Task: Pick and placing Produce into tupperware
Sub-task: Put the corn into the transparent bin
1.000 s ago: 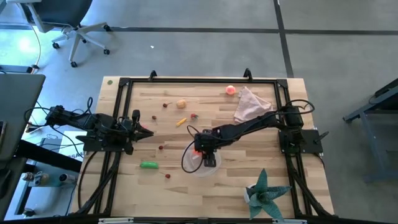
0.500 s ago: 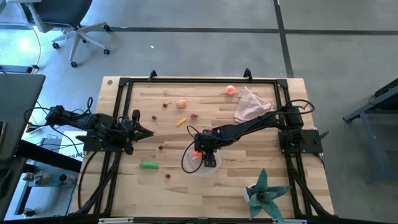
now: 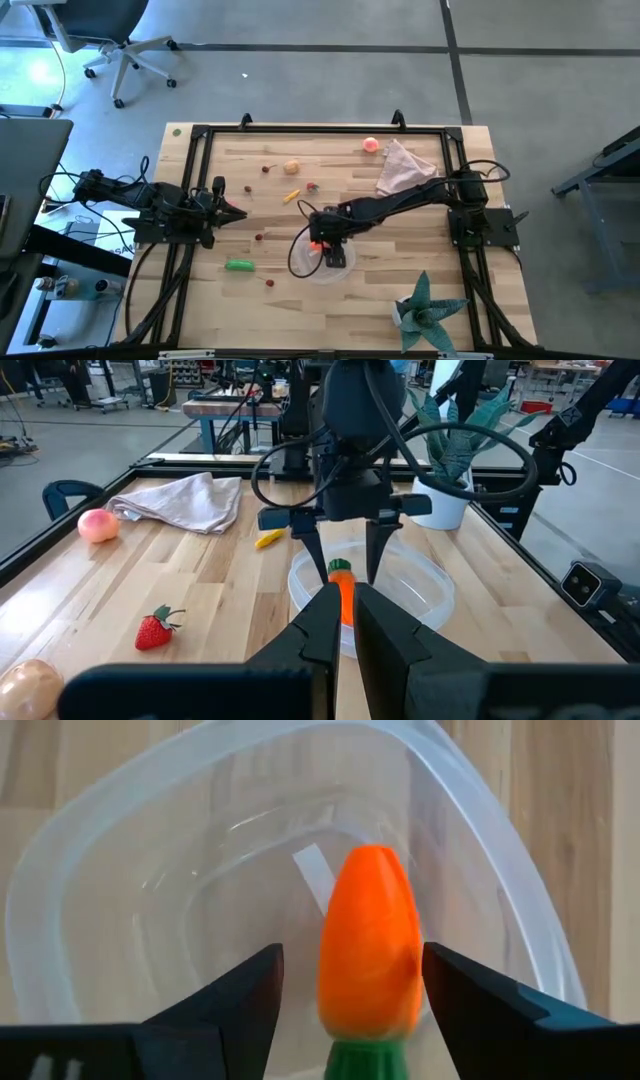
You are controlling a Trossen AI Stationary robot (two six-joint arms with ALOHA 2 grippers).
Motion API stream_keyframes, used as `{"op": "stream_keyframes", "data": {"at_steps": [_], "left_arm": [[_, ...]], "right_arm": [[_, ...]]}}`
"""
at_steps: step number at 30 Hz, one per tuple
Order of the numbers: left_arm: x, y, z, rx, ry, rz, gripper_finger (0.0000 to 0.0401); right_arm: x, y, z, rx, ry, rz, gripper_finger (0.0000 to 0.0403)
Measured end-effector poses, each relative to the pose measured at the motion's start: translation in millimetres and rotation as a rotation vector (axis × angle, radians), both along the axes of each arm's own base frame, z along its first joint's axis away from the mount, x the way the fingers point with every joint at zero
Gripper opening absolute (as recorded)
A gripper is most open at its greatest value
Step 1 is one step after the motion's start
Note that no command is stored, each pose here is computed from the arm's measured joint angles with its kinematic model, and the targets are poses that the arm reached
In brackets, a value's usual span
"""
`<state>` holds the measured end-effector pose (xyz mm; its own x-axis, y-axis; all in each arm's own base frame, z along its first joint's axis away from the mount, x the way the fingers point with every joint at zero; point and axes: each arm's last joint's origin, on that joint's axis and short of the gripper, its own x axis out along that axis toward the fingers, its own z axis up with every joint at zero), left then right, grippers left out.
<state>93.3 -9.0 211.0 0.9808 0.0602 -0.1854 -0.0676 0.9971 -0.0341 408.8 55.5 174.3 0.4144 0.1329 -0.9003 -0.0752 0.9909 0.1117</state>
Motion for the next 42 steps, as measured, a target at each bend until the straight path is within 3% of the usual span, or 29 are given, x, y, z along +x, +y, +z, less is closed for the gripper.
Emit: {"op": "stream_keyframes", "data": {"at_steps": [9,18,27,35,42], "left_arm": [[0.0,0.0,0.0,0.000,0.000,0.000,0.0021],[0.0,0.0,0.0,0.000,0.000,0.000,0.0021],[0.0,0.0,0.0,0.000,0.000,0.000,0.0021],[0.0,0.0,0.0,0.000,0.000,0.000,0.0021],[0.0,0.0,0.1,0.000,-0.001,0.000,0.0021]], "right_arm": [[1.3,-0.7,25.7,-0.030,0.074,-0.046,0.0232],[1.1,-3.7,68.4,-0.169,0.107,-0.126,0.0232],[-33.1,-19.4,99.0,-0.207,0.091,-0.307,0.0232],[-92.2,-43.4,82.9,-0.060,0.196,-0.643,0.0232],[-130.2,-68.5,48.7,0.091,0.234,-0.752,0.0232]]}}
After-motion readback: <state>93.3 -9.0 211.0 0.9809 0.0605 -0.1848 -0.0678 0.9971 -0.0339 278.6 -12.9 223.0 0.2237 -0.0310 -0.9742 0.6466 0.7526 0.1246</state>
